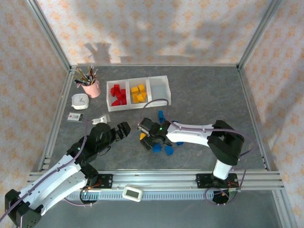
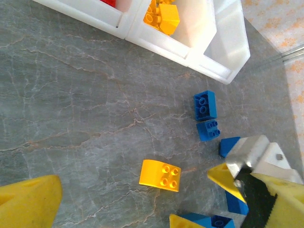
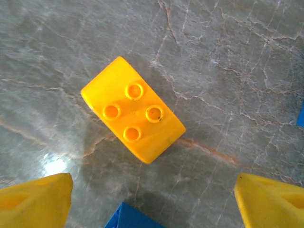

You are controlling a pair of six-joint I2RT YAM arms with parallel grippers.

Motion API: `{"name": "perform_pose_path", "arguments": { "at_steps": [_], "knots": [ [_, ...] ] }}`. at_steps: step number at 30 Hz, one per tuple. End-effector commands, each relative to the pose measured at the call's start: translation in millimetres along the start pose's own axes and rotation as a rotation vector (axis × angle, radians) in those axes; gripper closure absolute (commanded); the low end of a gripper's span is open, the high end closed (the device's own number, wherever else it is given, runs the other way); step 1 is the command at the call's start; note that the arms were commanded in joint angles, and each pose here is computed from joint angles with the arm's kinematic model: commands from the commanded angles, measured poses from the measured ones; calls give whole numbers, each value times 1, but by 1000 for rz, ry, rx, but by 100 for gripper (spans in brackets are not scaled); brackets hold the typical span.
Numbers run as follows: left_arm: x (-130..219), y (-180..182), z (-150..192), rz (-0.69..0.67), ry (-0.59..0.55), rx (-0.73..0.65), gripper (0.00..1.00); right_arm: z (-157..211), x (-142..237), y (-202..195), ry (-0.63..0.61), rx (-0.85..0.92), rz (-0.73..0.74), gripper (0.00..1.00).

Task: Sort the legos into containers by color
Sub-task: Pick up the lego from the center of the table.

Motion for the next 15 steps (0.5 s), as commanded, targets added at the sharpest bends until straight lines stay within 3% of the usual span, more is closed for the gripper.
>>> {"name": "perform_pose_path", "arguments": {
  "at_steps": [1,15],
  "knots": [
    [3,8,0,-39,-23,16,1,-15,-5,-4,-41,-26,58,13],
    [5,12,2,-39,-27,18,1,-35,-34,-23,-21,-56,14,32]
  ]
}}
Point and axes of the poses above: each hand's point on the last joint's axis, 136 mm out from that joint toward the fingers, its own x axis back along the fingers, its own y axis along the line the jaws close on, z = x × y, the point moved 7 cm from there along x, back along the fingers, and after that the axes turned 7 degrees about x, right-handed, at the moved point
